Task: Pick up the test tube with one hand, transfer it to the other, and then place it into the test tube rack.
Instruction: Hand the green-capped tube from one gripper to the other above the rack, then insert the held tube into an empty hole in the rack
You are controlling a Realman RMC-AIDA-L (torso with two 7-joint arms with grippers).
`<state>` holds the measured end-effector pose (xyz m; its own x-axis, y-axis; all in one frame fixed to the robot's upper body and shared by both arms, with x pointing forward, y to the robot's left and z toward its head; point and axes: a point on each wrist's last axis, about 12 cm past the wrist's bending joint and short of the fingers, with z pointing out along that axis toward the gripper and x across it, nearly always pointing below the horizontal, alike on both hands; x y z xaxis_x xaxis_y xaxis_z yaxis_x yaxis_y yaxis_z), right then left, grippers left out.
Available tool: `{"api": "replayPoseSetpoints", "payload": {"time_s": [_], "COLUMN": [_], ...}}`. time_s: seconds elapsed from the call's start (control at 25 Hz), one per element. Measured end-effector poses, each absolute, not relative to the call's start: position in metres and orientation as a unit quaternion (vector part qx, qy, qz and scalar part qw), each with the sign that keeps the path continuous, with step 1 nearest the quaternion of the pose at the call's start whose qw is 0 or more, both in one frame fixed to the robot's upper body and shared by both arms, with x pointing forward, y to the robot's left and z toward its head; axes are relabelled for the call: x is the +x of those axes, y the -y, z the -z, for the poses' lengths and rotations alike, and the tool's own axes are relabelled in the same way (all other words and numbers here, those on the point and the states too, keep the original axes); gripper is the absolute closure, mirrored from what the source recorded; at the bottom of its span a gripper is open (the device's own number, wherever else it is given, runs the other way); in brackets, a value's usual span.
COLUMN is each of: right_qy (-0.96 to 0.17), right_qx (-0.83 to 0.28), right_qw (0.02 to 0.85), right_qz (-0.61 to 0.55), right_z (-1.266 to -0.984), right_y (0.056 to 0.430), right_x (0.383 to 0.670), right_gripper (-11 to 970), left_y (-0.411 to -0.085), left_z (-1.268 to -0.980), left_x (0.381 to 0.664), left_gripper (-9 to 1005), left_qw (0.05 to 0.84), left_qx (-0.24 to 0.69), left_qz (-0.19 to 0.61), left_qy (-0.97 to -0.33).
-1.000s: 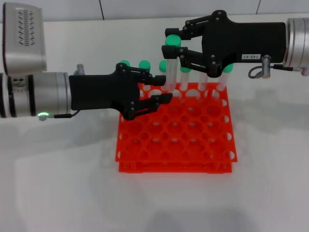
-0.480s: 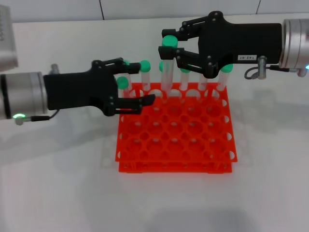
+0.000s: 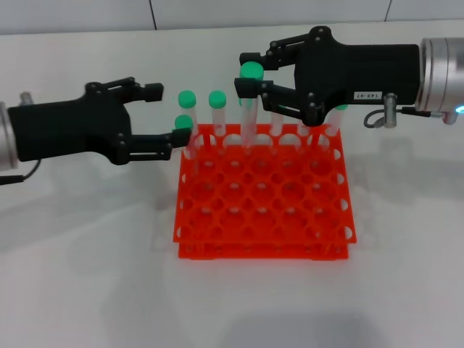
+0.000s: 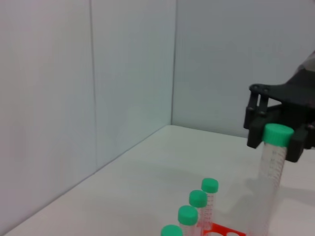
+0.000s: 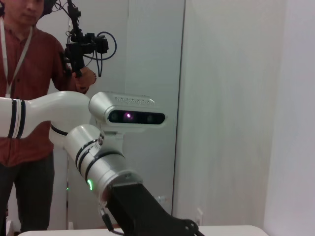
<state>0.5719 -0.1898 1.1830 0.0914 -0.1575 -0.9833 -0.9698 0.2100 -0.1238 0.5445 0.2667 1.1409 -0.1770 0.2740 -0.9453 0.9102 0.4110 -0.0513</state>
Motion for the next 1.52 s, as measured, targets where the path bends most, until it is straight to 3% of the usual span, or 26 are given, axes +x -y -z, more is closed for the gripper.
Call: {"api": "replayPoseSetpoints", "payload": {"time_s": [0.4,0.72,0.96,1.52], "right_qy": [-0.566,-0.572,-0.573,-0.602], "right_qx": [-0.499,-0.499,-0.493,-0.475], "right_qw": [0.535,0.530,0.532,0.541], "right_qz": [-0.380,-0.378,-0.380,-0.346], "right_z": [-1.177,-1.172,-1.171,-1.162], "right_y": [0.191,0.177,0.167,0.150], "right_x": [0.569,0.570,0.571,0.581], "right_gripper": [693,693,693,693], "left_y": [-0.281,-0.317,-0.326,-0.324], "left_z": [-1.140,-1.137,-1.129,-1.130], "left_x": [0.535,0.523,0.519,0.523], "left_gripper": [121,121,121,121], "left_qw": [0.396,0.347,0.306,0.311], "left_qx": [0.432,0.403,0.404,0.427], "left_qz": [0.314,0.293,0.265,0.250], "left_qy": [-0.747,-0.795,-0.820,-0.811]}}
